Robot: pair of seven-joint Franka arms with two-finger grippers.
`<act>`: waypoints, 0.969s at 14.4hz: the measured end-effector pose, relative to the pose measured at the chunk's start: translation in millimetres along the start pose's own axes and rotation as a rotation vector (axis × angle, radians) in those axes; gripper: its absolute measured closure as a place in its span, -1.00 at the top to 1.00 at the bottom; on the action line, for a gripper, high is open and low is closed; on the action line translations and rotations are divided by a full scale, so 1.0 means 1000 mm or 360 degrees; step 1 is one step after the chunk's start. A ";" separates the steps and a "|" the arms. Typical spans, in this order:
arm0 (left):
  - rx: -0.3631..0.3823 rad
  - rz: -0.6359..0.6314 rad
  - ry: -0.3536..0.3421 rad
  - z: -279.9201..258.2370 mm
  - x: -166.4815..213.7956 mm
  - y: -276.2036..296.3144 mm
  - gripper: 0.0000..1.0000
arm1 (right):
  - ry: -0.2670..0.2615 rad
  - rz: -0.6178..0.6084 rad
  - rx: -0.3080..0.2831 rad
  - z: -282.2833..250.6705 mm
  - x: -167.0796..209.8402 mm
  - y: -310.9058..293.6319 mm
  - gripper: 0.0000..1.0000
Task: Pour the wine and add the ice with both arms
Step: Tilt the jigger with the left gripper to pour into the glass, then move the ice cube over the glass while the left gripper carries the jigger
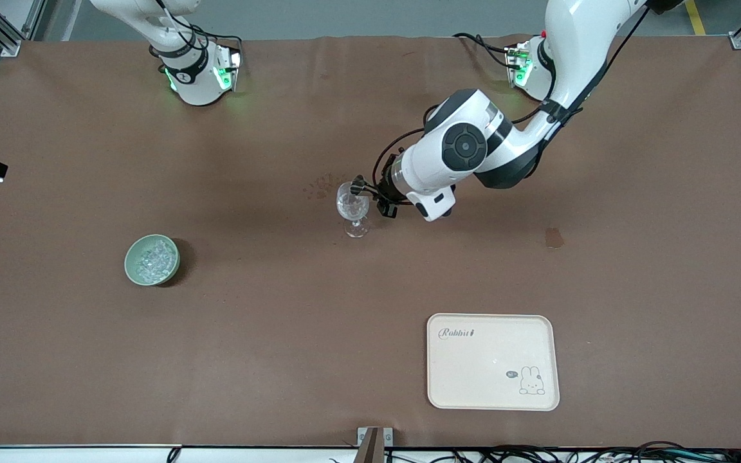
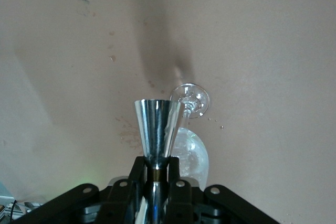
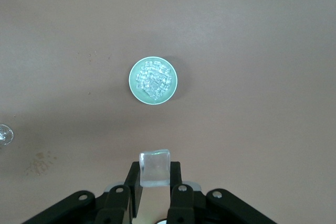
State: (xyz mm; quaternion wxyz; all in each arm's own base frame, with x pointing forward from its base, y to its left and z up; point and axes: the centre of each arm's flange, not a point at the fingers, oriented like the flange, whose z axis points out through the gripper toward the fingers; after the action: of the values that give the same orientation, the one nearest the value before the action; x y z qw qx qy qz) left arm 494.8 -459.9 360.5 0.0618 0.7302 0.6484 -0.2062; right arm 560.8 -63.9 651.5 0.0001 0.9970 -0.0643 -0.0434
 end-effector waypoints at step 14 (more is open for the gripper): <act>0.0165 -0.0059 -0.0707 -0.032 0.074 0.059 -0.58 | -0.0012 -0.0051 0.0005 0.001 -0.001 -0.018 -0.50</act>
State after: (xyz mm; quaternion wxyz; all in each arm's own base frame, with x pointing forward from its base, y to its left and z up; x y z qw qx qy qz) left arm 565.1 -389.8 350.9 0.1617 0.6570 0.6207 -0.3961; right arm 561.8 -45.7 650.7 -0.0024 0.9977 -0.0484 -0.0470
